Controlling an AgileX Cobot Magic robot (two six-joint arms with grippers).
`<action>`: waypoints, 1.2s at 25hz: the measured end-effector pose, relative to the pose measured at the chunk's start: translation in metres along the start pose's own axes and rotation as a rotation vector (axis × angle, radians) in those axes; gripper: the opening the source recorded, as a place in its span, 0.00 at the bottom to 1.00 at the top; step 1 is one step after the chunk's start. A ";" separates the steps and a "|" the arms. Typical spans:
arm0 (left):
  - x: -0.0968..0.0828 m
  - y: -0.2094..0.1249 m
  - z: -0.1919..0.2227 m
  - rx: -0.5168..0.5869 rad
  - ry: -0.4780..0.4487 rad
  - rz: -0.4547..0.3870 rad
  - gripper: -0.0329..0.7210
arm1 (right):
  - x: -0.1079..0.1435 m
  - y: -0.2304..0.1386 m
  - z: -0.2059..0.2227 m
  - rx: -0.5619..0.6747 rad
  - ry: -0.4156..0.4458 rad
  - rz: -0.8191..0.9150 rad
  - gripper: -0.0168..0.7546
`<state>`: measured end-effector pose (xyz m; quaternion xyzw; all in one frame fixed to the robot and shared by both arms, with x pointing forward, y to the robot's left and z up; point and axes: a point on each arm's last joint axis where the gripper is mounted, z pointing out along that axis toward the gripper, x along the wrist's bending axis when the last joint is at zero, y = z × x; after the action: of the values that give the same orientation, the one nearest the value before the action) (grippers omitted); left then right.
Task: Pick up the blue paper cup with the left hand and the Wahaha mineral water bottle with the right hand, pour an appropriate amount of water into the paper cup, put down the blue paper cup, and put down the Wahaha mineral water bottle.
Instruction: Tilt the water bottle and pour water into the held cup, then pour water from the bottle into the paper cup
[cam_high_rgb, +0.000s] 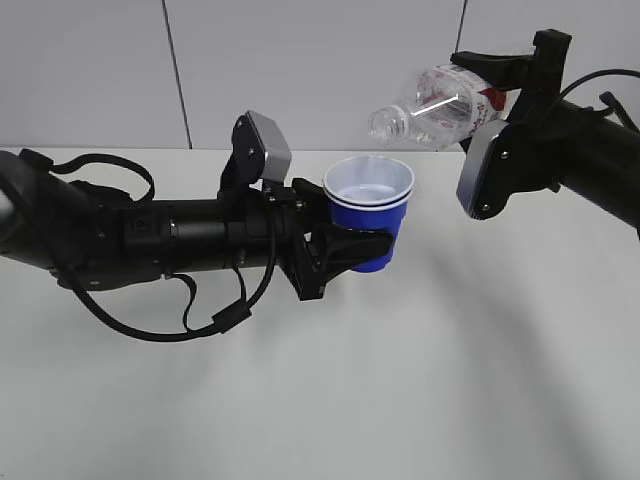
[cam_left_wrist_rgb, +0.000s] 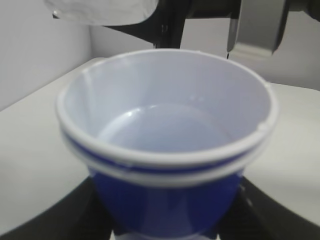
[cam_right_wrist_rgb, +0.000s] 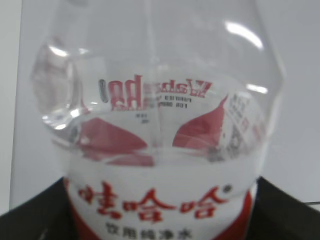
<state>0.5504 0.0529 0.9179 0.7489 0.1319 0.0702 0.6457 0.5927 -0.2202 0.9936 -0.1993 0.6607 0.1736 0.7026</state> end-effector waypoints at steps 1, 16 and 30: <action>0.001 0.000 -0.001 0.000 0.003 0.000 0.61 | 0.000 0.000 0.000 0.000 0.000 -0.004 0.63; 0.002 0.000 -0.001 -0.002 0.008 -0.003 0.61 | 0.000 0.001 0.000 -0.007 -0.003 -0.048 0.63; -0.002 -0.002 -0.001 0.020 -0.030 0.024 0.61 | 0.000 0.001 0.000 -0.008 -0.005 -0.054 0.63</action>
<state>0.5484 0.0537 0.9162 0.7579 0.1140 0.0654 0.6390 0.5923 -0.2195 0.9940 -0.2193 0.6526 0.1576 0.7080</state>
